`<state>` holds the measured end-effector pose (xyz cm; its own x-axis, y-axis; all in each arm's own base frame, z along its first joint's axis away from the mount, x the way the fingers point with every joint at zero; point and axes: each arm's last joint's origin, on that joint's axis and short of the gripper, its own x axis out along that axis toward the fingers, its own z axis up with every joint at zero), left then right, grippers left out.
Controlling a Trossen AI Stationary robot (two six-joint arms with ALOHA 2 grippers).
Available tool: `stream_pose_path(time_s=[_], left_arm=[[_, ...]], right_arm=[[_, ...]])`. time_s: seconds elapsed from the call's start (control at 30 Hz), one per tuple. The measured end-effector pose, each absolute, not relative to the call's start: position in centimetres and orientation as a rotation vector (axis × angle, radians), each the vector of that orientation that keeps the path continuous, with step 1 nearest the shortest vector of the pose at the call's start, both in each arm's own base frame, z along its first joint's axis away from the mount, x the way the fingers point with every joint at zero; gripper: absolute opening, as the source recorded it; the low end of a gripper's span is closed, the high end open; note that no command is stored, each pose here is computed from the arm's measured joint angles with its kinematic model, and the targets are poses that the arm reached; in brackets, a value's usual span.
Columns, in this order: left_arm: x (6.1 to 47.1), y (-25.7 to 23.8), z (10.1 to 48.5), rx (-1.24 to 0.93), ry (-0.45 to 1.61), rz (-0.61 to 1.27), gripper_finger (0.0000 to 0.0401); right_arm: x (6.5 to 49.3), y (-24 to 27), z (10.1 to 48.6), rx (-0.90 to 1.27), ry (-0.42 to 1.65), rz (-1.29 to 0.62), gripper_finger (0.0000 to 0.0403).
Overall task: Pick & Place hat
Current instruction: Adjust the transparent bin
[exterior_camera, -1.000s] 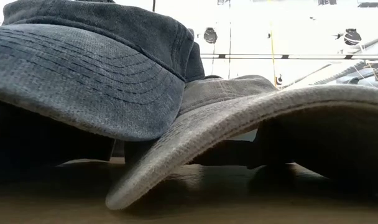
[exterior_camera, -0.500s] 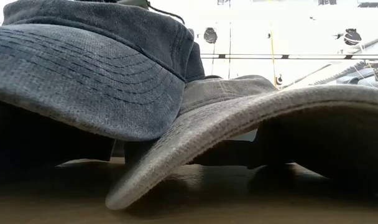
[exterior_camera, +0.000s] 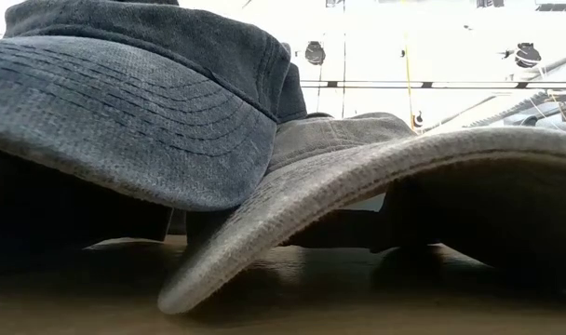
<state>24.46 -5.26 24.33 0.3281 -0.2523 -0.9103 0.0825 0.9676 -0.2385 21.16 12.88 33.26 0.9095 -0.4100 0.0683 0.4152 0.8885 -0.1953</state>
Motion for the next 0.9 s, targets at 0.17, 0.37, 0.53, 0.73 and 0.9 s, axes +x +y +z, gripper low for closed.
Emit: stream_pose_path(time_s=[0.17,0.37,0.53,0.73,0.9], left_arm=[[24.0,-7.7,24.4,-0.018,1.187,-0.205,0.0172],[24.0,-8.9,24.2,0.008,1.169,-0.238,0.0139],[24.5,-8.9,23.2,0.087,1.195,-0.204,0.0099],[25.2,-8.8,22.2,0.160,1.225,-0.222,0.0026],[26.2,-8.6,22.4,0.169,1.129,-0.145,0.0015]], right_arm=[[21.2,12.9,33.3,-0.193,-0.029,-0.428,0.0325],[21.2,12.9,33.3,-0.186,-0.031,-0.428,0.0325],[21.2,12.9,33.2,-0.189,-0.028,-0.428,0.0325],[21.2,12.9,33.2,-0.191,-0.026,-0.427,0.0325],[21.2,12.9,33.2,-0.191,-0.026,-0.427,0.0325]])
